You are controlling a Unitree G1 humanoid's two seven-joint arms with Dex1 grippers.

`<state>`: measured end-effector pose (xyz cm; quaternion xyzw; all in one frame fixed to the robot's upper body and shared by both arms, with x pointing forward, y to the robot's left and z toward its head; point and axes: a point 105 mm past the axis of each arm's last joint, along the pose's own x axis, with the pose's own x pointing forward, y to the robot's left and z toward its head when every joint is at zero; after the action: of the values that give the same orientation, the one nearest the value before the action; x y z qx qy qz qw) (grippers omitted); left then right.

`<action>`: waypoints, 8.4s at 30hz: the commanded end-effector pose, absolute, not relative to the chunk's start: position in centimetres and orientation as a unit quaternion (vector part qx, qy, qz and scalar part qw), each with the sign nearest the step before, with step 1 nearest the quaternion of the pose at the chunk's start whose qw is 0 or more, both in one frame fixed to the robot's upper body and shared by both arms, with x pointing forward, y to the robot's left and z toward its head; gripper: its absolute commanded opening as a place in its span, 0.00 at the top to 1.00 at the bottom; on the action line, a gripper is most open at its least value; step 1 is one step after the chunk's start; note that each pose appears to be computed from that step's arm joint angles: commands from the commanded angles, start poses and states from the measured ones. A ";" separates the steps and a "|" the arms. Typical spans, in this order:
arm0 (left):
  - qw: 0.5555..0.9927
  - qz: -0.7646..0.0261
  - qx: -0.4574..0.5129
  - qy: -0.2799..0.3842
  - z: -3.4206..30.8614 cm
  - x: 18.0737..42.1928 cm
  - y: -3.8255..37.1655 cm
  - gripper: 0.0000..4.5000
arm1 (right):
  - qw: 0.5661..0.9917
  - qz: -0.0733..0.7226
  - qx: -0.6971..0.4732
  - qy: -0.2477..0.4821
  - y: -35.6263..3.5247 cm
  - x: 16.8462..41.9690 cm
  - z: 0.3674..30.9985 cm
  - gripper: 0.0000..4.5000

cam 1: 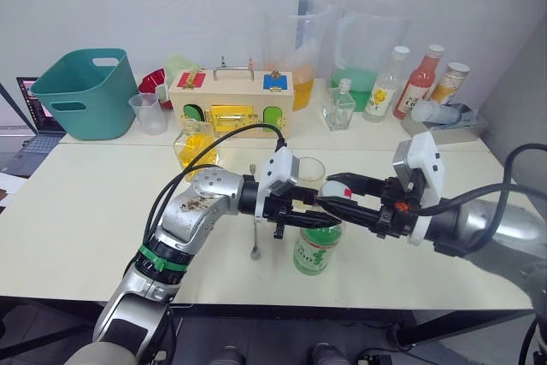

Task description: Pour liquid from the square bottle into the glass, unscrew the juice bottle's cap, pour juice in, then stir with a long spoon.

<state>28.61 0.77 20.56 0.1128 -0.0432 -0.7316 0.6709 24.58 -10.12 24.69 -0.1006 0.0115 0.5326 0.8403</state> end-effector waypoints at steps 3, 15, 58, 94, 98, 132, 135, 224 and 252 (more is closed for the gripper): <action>0.689 -0.712 0.123 -0.052 21.3 28.8 1.2 0.73 | 0.730 0.670 -0.132 -0.002 -8.8 24.2 24.8 0.62; 0.693 -0.709 0.127 -0.030 21.2 27.4 2.3 0.73 | 0.585 0.794 -0.160 0.039 -8.9 26.5 26.2 0.62; 0.658 -0.745 0.109 -0.024 19.9 28.6 0.1 0.73 | 0.887 0.452 -0.088 -0.008 -10.3 23.2 24.4 0.63; 0.677 -0.725 0.124 -0.015 19.9 26.4 1.0 0.74 | 0.649 0.743 -0.164 -0.015 -11.3 24.9 27.4 0.00; 0.678 -0.725 0.120 -0.016 19.9 26.5 0.8 0.74 | 0.709 0.689 -0.139 -0.050 -11.6 24.0 27.9 0.00; 0.659 -0.742 0.119 -0.027 20.0 27.4 0.0 0.74 | 0.874 0.480 -0.066 -0.027 -9.8 22.4 24.2 0.62; 0.668 -0.734 0.124 -0.026 20.2 27.5 0.4 0.74 | 0.840 0.535 -0.082 -0.030 -9.4 22.5 24.4 0.62; 0.655 -0.742 0.146 -0.017 18.9 27.7 0.7 0.74 | 0.738 0.652 -0.173 0.031 -12.7 24.0 23.8 0.62; 0.662 -0.736 0.143 -0.018 19.1 27.1 0.5 0.74 | 0.682 0.711 -0.151 -0.082 -11.6 24.8 31.8 0.64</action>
<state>26.93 0.47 20.29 0.1386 -0.0457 -0.7381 0.6587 25.38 -11.34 30.28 -0.1448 -0.0535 0.7185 0.6781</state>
